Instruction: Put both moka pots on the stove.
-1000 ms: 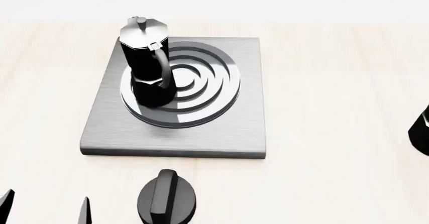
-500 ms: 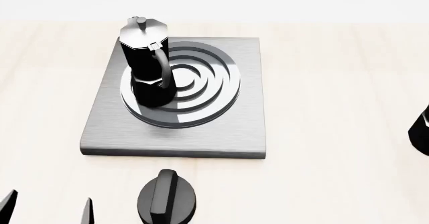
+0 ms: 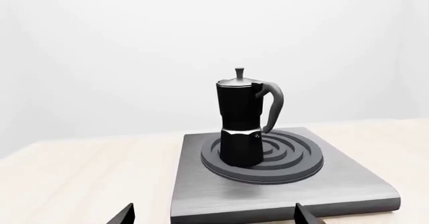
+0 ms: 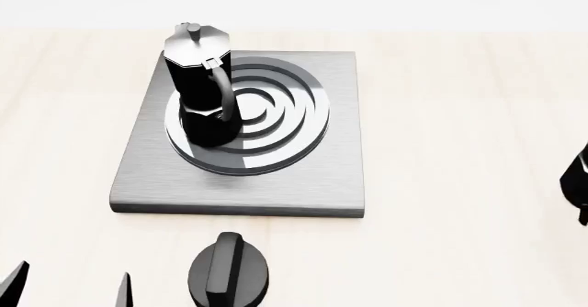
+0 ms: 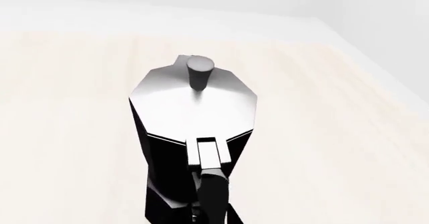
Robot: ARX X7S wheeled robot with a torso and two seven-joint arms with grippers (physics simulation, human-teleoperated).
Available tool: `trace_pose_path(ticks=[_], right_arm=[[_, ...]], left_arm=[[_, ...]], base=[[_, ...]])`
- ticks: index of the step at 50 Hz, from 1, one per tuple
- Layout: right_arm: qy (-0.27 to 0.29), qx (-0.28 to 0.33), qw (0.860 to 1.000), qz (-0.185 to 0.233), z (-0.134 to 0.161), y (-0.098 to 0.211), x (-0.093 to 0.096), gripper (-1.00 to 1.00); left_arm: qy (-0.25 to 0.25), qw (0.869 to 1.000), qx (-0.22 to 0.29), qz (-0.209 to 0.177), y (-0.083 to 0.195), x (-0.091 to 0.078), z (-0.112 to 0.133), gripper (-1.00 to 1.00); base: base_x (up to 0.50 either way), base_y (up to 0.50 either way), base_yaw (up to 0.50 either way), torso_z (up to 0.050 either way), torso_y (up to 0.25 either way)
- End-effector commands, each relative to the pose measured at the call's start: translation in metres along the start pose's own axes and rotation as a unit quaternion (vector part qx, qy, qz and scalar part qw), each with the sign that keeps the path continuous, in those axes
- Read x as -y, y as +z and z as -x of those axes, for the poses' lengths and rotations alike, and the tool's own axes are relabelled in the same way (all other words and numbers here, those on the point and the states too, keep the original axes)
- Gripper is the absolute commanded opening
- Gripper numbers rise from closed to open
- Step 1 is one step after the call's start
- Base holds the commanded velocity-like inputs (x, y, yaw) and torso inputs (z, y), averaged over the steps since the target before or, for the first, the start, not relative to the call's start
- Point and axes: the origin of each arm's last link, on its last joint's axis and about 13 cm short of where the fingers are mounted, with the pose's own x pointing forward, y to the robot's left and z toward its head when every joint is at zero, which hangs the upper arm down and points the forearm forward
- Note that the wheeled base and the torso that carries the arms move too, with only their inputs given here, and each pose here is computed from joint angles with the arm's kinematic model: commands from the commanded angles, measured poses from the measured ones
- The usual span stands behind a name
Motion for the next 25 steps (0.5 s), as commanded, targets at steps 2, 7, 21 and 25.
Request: trace_pose_path(ticks=[2,7,21,25], right_arm=[[-0.006,-0.006,1.0,0.001,0.001,-0.008,0.0,-1.0],[-0.004,-0.006,1.0,0.003,0.001,-0.009,0.0,-1.0],[0.015,0.066,0.998,0.013,-0.002,0.013,-0.014,-1.0],[0.019,0.09,0.996,0.014,-0.001,0.024,-0.018,-1.0]], left_arm=[[0.0,1.0,0.0,-0.001,0.0,0.0,0.0,1.0],[0.0,1.0,-0.001,-0.001,0.0,0.0,0.0,1.0],[0.0,1.0,-0.002,-0.001,-0.002,0.001,0.0,1.0],[-0.001,1.0,-0.003,-0.002,-0.002,0.001,0.0,1.0]], base=[[0.0,0.0,0.0,0.0,0.0],[0.0,0.0,0.0,0.0,0.0],[0.0,0.0,0.0,0.0,0.0],[0.0,0.0,0.0,0.0,0.0]])
